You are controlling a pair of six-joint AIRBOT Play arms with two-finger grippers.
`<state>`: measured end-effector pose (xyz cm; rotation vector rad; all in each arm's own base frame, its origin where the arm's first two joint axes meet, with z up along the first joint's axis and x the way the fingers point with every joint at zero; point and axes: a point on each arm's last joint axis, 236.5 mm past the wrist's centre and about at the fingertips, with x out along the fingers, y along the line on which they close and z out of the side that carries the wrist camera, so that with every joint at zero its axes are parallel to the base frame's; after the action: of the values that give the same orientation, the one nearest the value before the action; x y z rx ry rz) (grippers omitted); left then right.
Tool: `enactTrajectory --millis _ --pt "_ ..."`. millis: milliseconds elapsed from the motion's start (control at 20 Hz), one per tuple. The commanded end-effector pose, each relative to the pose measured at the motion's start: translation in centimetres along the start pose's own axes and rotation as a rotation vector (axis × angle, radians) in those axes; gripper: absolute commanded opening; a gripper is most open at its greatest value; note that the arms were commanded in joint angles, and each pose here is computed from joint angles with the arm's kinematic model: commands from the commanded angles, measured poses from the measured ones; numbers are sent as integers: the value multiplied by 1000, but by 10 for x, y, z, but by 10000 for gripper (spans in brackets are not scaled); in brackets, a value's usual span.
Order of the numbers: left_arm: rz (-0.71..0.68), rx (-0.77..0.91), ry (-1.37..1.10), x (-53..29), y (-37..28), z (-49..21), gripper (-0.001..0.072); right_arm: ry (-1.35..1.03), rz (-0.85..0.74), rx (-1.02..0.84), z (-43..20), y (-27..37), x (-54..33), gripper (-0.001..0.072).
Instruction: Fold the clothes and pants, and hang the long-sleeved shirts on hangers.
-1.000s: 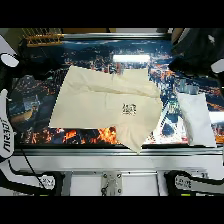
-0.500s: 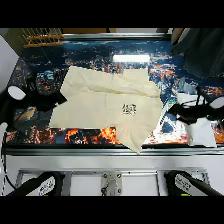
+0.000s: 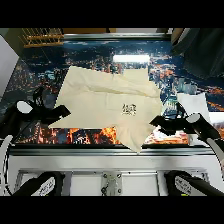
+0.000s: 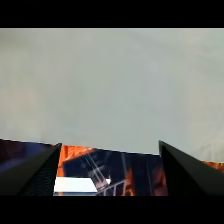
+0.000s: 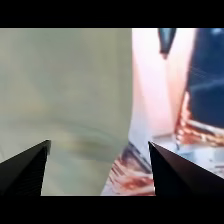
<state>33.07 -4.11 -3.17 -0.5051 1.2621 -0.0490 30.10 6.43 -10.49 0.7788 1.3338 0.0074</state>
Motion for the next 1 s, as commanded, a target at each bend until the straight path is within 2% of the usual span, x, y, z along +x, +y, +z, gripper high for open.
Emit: enactTrajectory --millis 0,100,150,200,250,400,650,750,950 --pt "2 -1 1 1 1 -2 662 -45 39 19 3 20 20 673" --pt "3 0 -4 1 1 -1 662 -51 41 10 2 24 24 667" --pt "5 -2 -7 1 2 0 662 -53 42 3 3 25 24 496" --pt "7 -13 -11 -1 6 2 662 -56 43 -18 3 25 23 229" --pt "12 -34 -12 -3 12 3 662 -57 45 -36 4 26 22 4" --pt "67 -198 -9 -11 53 1 662 -71 54 -46 5 30 17 10" --pt "117 -600 -150 -10 135 -17 662 -87 65 -55 8 34 11 10" --pt "116 -667 -196 -4 149 -22 662 -88 65 -55 8 34 11 10" --pt "88 -697 -172 23 145 -23 662 -88 65 -55 8 34 11 10"
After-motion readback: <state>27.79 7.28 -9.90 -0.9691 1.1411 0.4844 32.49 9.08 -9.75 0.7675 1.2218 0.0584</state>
